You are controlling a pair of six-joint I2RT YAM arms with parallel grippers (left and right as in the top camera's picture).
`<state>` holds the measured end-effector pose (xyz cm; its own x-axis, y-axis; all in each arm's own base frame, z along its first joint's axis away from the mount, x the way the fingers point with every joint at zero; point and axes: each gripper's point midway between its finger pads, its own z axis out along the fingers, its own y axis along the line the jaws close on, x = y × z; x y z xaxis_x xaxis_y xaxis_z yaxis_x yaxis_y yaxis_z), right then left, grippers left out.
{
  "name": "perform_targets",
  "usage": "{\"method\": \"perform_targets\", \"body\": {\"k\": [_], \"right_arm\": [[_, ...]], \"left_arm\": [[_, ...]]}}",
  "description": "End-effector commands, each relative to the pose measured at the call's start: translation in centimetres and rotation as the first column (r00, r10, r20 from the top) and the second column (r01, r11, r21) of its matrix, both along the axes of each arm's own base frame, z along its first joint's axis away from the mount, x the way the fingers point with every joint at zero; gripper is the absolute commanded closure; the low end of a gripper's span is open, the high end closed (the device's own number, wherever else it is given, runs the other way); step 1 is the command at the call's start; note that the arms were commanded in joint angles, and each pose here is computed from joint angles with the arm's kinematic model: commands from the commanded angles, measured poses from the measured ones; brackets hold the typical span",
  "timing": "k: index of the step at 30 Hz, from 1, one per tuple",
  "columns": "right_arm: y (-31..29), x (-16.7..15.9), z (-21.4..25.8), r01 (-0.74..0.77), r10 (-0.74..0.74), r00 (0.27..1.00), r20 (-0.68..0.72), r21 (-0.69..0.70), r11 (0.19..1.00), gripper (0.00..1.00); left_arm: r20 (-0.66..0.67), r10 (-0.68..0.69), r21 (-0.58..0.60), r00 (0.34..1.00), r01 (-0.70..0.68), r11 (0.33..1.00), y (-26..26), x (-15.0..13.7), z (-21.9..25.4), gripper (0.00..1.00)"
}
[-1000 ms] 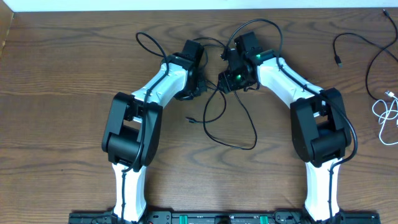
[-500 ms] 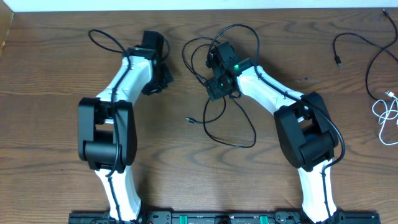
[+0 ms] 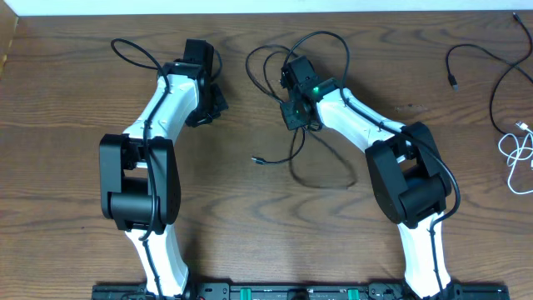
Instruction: Untangle cables
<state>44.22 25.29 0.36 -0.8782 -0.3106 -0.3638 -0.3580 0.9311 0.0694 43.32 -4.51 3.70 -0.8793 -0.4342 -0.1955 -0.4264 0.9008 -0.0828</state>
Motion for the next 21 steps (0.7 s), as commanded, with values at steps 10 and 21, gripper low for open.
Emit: {"method": "perform_targets", "body": {"k": [10,21], "right_arm": [[-3.7,1.6,12.3,-0.024,0.024,0.994,0.105,-0.003,1.0,0.99],[-19.4,3.2,28.4,0.268,-0.296,0.872,0.39,0.126,0.955,0.99]], "left_arm": [[0.005,0.002,0.017,1.0,-0.002,1.0,0.5,-0.1,0.3,0.92],[0.005,0.003,0.016,1.0,-0.003,1.0,0.5,-0.1,0.3,0.92]]}}
